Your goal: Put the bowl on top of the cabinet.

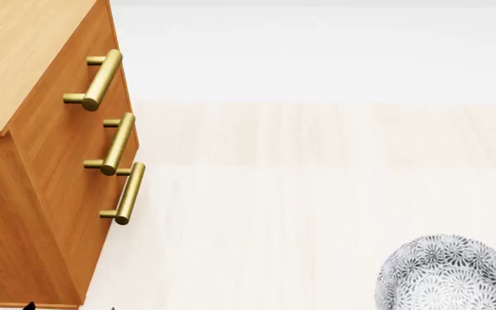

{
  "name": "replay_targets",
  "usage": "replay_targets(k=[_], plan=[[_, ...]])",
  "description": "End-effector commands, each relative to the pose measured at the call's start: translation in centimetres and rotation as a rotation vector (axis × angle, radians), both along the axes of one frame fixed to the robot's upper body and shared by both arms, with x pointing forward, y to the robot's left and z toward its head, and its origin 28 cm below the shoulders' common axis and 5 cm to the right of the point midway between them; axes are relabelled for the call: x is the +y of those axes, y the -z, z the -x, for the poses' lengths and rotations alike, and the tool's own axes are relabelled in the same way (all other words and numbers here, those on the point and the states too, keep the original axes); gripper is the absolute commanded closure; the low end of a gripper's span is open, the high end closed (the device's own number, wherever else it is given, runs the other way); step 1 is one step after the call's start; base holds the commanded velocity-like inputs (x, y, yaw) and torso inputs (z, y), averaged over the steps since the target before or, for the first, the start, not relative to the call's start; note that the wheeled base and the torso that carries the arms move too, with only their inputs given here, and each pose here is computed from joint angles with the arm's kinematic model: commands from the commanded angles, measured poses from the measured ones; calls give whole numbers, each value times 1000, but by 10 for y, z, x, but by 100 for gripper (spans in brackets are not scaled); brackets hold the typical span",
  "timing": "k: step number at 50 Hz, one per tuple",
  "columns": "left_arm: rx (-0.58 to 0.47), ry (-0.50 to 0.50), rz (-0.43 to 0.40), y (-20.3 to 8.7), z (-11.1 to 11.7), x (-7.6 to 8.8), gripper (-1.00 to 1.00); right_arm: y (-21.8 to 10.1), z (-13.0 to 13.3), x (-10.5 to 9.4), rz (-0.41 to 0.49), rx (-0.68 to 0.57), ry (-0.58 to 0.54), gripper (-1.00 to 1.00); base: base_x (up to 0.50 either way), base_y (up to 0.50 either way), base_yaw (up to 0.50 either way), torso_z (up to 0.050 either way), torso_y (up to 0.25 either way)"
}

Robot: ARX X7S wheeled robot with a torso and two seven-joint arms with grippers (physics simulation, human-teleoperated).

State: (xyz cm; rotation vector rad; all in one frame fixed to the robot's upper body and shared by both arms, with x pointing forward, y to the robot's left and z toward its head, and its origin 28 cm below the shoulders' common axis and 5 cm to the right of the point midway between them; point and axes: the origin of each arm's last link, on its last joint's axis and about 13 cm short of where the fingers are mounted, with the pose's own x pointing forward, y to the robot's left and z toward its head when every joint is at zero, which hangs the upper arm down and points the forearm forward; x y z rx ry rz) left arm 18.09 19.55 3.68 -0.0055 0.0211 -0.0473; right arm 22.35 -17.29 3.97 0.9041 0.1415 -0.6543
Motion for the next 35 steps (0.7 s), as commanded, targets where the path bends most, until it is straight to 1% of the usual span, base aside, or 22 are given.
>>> replay_targets(k=[1,11,13,15,19,20,22,25,29,30,32,34,35], plan=[[-14,-1,1,-2,-1,0,-100,0,3,1,15,-25,10,100,0,0,0,0,0],[-13,-1,1,-1,-2,0,-100,-2,6,3,20,-50,5,100,0,0,0,0,0],[-12,-1,1,-1,-2,0,-100,-3,8,3,25,-66,-3,100,0,0,0,0,0],[-12,-1,1,-1,-2,0,-100,-6,12,5,35,-114,-24,100,0,0,0,0,0],[-11,-1,0,-1,-2,0,-100,-9,16,6,49,-135,-37,100,0,0,0,0,0],[-10,0,-1,0,-2,-1,-100,-10,17,8,75,-161,-57,100,0,0,0,0,0],[-10,1,-2,0,-2,-1,-100,-10,17,9,70,-185,-80,100,0,0,0,0,0],[-8,3,-6,0,-2,-1,-100,-13,19,13,122,-239,-137,100,0,0,0,0,0],[-7,4,-6,0,-2,-1,-100,-15,23,16,181,-289,-162,100,0,0,0,0,0],[-7,5,-6,0,-2,-1,-100,-15,22,16,205,-276,-146,100,0,0,0,0,0],[-7,5,-6,0,-2,-1,-100,-15,22,19,251,-280,-150,100,0,0,0,0,0],[-7,5,-5,0,-2,-1,-100,-16,23,20,274,-290,-152,100,0,0,0,0,0],[-7,5,-5,0,-2,-1,-100,-16,22,22,310,-291,-153,100,0,0,0,0,0]])
